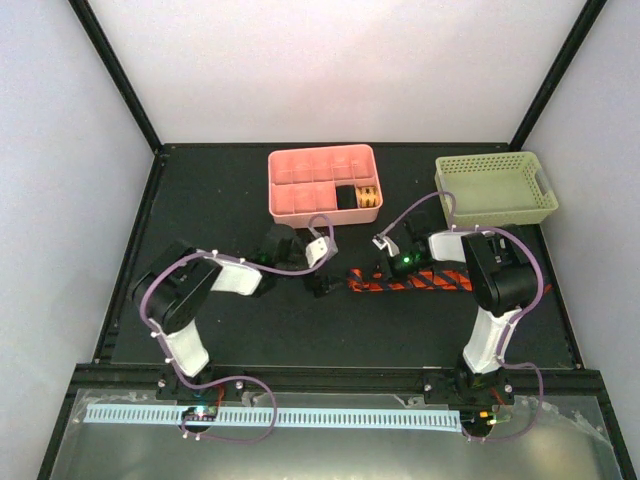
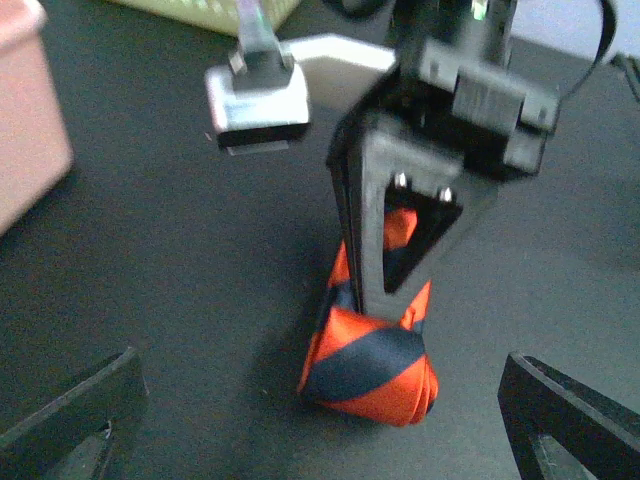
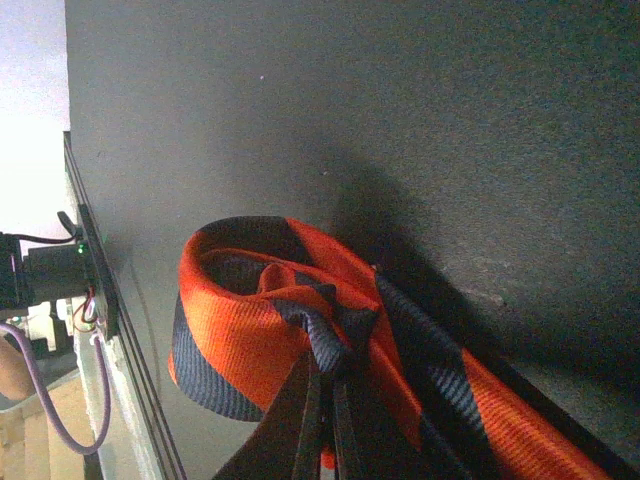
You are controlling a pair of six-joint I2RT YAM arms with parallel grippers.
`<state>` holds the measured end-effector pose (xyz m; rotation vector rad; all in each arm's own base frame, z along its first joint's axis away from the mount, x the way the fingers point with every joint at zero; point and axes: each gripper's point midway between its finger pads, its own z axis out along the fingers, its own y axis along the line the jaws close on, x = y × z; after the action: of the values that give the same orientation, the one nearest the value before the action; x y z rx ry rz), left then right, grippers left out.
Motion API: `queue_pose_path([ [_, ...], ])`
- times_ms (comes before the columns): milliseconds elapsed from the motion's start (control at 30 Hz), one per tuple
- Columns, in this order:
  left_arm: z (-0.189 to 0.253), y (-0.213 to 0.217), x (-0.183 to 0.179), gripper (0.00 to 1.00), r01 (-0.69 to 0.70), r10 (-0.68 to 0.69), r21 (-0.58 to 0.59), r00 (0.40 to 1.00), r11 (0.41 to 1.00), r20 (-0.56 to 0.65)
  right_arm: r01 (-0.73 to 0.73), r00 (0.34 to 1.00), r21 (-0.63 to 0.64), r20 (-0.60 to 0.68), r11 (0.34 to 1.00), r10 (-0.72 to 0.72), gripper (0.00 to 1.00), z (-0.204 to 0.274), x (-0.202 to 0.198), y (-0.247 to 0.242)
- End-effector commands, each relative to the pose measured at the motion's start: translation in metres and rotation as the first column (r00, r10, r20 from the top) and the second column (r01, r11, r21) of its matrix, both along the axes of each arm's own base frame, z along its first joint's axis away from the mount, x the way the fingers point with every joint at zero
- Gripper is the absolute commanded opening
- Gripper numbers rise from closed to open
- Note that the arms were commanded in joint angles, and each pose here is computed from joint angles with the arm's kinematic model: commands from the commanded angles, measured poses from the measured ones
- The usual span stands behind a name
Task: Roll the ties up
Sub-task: Roll the tie at the center of the board.
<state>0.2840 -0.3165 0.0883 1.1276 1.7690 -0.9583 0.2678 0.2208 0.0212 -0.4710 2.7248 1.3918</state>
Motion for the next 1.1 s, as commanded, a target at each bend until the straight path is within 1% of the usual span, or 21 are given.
queue_pose_path([
  [0, -0.001, -0.023, -0.006, 0.99, 0.094, -0.091, -0.03, 0.991, 0.995, 0.099, 0.005, 0.999, -0.128, -0.034, 0.992, -0.01, 0.02, -0.022, -0.009, -0.018],
  [167, -0.019, -0.033, -0.025, 0.99, 0.154, -0.147, -0.045, 0.981, 0.987, 0.13, -0.008, 0.999, -0.164, -0.05, 0.986, -0.001, 0.02, -0.025, -0.015, -0.024],
  [333, -0.027, -0.044, -0.035, 0.99, 0.198, -0.184, -0.067, 0.967, 0.978, 0.174, -0.021, 0.997, -0.211, -0.075, 0.977, 0.005, 0.02, -0.035, -0.019, -0.03],
  [467, -0.036, -0.048, -0.031, 0.97, 0.193, -0.177, -0.063, 0.963, 0.979, 0.202, -0.027, 0.997, -0.222, -0.082, 0.975, 0.009, 0.02, -0.037, -0.019, -0.031],
  [567, -0.044, -0.052, -0.026, 0.94, 0.185, -0.173, -0.054, 0.968, 0.981, 0.181, -0.032, 0.997, -0.231, -0.08, 0.972, 0.014, 0.02, -0.041, -0.02, -0.033],
  [700, -0.054, -0.057, -0.022, 0.91, 0.18, -0.173, -0.034, 0.972, 0.983, 0.162, -0.032, 0.996, -0.212, -0.083, 0.977, 0.014, 0.02, -0.043, -0.018, -0.03],
  [767, -0.058, -0.058, -0.019, 0.88, 0.172, -0.168, -0.009, 0.973, 0.985, 0.16, -0.034, 0.996, -0.201, -0.089, 0.979, 0.016, 0.02, -0.044, -0.018, -0.027],
  [867, -0.064, -0.06, -0.015, 0.8, 0.168, -0.172, 0.039, 0.97, 0.985, 0.171, -0.041, 0.994, -0.184, -0.107, 0.982, 0.021, 0.02, -0.045, -0.016, -0.024],
  [933, -0.067, -0.059, -0.014, 0.77, 0.17, -0.183, 0.081, 0.967, 0.982, 0.18, -0.042, 0.994, -0.174, -0.106, 0.984, 0.024, 0.02, -0.044, -0.014, -0.022],
  [1000, -0.065, -0.055, -0.018, 0.79, 0.178, -0.2, 0.122, 0.958, 0.976, 0.203, -0.044, 0.995, -0.163, -0.099, 0.986, 0.028, 0.02, -0.041, -0.012, -0.02],
  [1033, -0.066, -0.053, -0.021, 0.82, 0.189, -0.216, 0.141, 0.953, 0.972, 0.213, -0.047, 0.995, -0.156, -0.097, 0.987, 0.032, 0.02, -0.04, -0.011, -0.018],
  [1067, -0.071, -0.05, -0.025, 0.85, 0.205, -0.237, 0.17, 0.951, 0.964, 0.197, -0.052, 0.995, -0.151, -0.095, 0.987, 0.038, 0.02, -0.039, -0.01, -0.017],
])
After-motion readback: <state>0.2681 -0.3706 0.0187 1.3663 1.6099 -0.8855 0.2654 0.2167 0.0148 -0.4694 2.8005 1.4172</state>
